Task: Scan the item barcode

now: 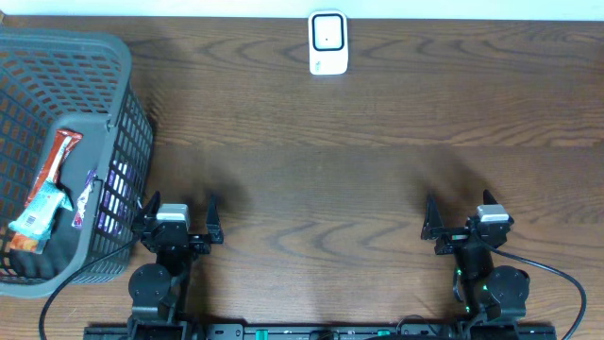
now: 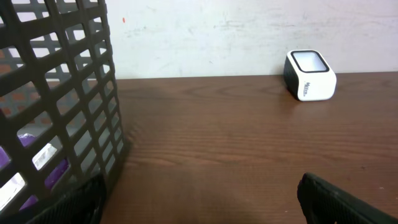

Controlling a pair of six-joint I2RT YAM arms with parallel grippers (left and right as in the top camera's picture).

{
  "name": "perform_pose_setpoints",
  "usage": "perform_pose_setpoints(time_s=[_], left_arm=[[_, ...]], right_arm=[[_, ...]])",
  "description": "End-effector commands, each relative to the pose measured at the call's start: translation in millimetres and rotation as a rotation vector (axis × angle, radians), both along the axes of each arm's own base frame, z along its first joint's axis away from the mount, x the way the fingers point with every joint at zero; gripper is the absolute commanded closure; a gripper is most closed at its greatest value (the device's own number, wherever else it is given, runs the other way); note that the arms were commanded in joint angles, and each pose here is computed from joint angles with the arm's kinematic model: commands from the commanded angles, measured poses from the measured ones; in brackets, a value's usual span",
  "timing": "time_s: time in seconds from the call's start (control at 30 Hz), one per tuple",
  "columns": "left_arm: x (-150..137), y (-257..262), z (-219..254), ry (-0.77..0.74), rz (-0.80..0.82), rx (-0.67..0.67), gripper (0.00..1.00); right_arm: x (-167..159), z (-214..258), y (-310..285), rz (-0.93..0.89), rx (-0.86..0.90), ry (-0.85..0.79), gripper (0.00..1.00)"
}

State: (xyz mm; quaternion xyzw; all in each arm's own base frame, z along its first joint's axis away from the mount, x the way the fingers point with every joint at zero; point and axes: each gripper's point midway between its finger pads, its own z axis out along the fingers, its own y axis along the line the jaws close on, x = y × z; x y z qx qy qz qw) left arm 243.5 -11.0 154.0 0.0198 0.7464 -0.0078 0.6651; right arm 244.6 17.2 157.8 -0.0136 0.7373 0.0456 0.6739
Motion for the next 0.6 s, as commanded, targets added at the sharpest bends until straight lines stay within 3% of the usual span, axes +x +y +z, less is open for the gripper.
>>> perform_pose_setpoints(time_s=[0.0, 0.13, 0.2, 0.3, 0.4, 0.57], left_arm=[[0.4, -0.7, -15.9, 0.033, -0.006, 0.003, 0.02], [1.0, -4.4, -9.6, 0.008, -0.027, -0.001, 0.02], [-0.5, -23.7, -2.1, -0.02, -0.138, -0.026, 0.02], [-9.7, -52.0, 55.6, -0.254, -0.312, -0.039, 0.02], [-25.5, -50.3, 115.8, -0.479, -0.322, -0.102, 0.02], [-41.5, -45.6, 183.0, -0.609, -0.305, -0.093, 0.03]], right_arm=[[0.2, -1.0, -2.7, -0.012, 0.003, -0.002, 0.01], [0.2, -1.0, -2.6, -0.012, 0.003, -0.002, 0.01], [0.2, -1.0, -2.6, -0.012, 0.003, -0.002, 0.01], [0.2, -1.0, -2.7, -0.013, 0.003, -0.002, 0.01], [0.2, -1.0, -2.7, -0.012, 0.003, -0.002, 0.01], [0.2, -1.0, -2.7, -0.012, 0.003, -0.002, 0.01]])
